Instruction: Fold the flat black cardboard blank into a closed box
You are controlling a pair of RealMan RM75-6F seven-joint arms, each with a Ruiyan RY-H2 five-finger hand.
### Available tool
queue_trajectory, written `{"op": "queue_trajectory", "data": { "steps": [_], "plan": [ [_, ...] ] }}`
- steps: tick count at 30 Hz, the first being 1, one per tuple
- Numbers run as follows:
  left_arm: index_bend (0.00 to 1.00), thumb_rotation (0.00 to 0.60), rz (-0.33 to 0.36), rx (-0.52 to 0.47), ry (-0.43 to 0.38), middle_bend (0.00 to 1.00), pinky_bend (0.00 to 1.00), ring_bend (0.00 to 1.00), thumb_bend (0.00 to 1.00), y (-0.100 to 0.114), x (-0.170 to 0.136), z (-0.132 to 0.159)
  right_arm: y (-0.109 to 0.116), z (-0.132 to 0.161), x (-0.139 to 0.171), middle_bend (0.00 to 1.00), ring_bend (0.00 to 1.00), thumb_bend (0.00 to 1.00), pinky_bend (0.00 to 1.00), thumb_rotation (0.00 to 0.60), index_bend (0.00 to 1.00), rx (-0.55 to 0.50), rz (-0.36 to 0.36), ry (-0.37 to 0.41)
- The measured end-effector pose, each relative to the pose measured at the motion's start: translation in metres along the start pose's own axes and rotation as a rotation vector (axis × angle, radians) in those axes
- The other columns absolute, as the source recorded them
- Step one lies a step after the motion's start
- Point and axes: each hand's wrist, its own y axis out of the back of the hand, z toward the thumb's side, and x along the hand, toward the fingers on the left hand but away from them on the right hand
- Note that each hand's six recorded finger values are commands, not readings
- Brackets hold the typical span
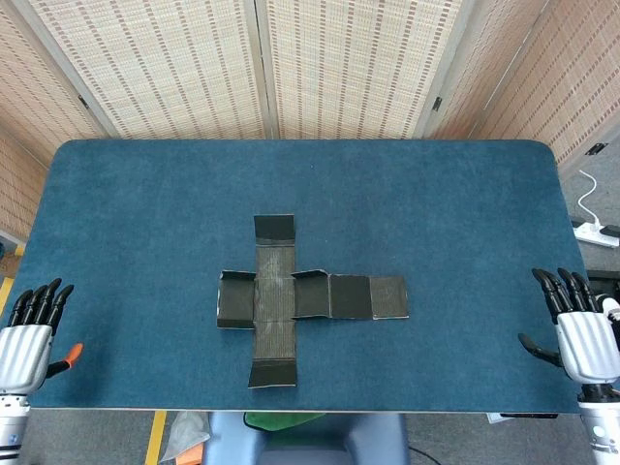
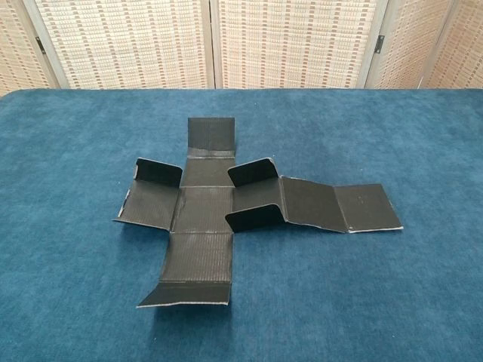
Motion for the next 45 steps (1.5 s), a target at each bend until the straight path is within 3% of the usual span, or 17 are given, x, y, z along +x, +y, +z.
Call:
{"op": "queue_trajectory", "data": {
  "steps": [15, 21, 26, 28, 31, 38, 45],
  "plan": [
    [0.05, 0.6, 0.038, 0.003, -0.004, 0.0, 0.08, 0.02, 0.24, 0.005, -0.004, -0.001, 0.003, -0.002, 0.008, 0.11, 0.03, 0.13, 0.13, 0.6, 0.0, -0.03, -0.02, -0.019],
    [0.05, 0.6, 0.046, -0.005, -0.004, 0.0, 0.08, 0.02, 0.24, 0.006, -0.007, -0.002, 0.003, 0.0, 0.01, 0.13, 0.16, 0.13, 0.4, 0.6, 0.0, -0.027, -0.011, -0.02],
    [0.05, 0.6, 0.043, -0.01, -0.001, 0.0, 0.08, 0.02, 0.24, 0.005, -0.007, -0.005, 0.0, 0.009, 0.004, 0.16, 0.56, 0.13, 0.88, 0.6, 0.0, -0.016, 0.003, -0.022],
    [0.05, 0.6, 0.042, -0.016, 0.002, 0.0, 0.08, 0.02, 0.24, 0.004, -0.007, -0.006, -0.004, 0.016, 0.0, 0.15, 0.64, 0.13, 0.96, 0.6, 0.0, -0.011, 0.022, -0.02],
    [0.05, 0.6, 0.032, -0.016, 0.002, 0.0, 0.08, 0.02, 0.24, 0.0, -0.006, -0.008, -0.014, 0.033, -0.01, 0.12, 0.7, 0.13, 1.0, 0.6, 0.0, -0.02, 0.073, 0.001],
    [0.05, 0.6, 0.014, -0.023, 0.005, 0.0, 0.08, 0.02, 0.24, -0.006, -0.006, -0.011, -0.042, 0.092, -0.039, 0.07, 0.72, 0.13, 1.0, 0.6, 0.0, -0.081, 0.23, 0.084],
    [0.05, 0.6, 0.013, -0.025, -0.014, 0.0, 0.08, 0.02, 0.24, -0.008, -0.004, -0.007, -0.058, 0.126, -0.057, 0.01, 0.73, 0.14, 1.0, 0.6, 0.0, -0.116, 0.294, 0.123]
  ]
}}
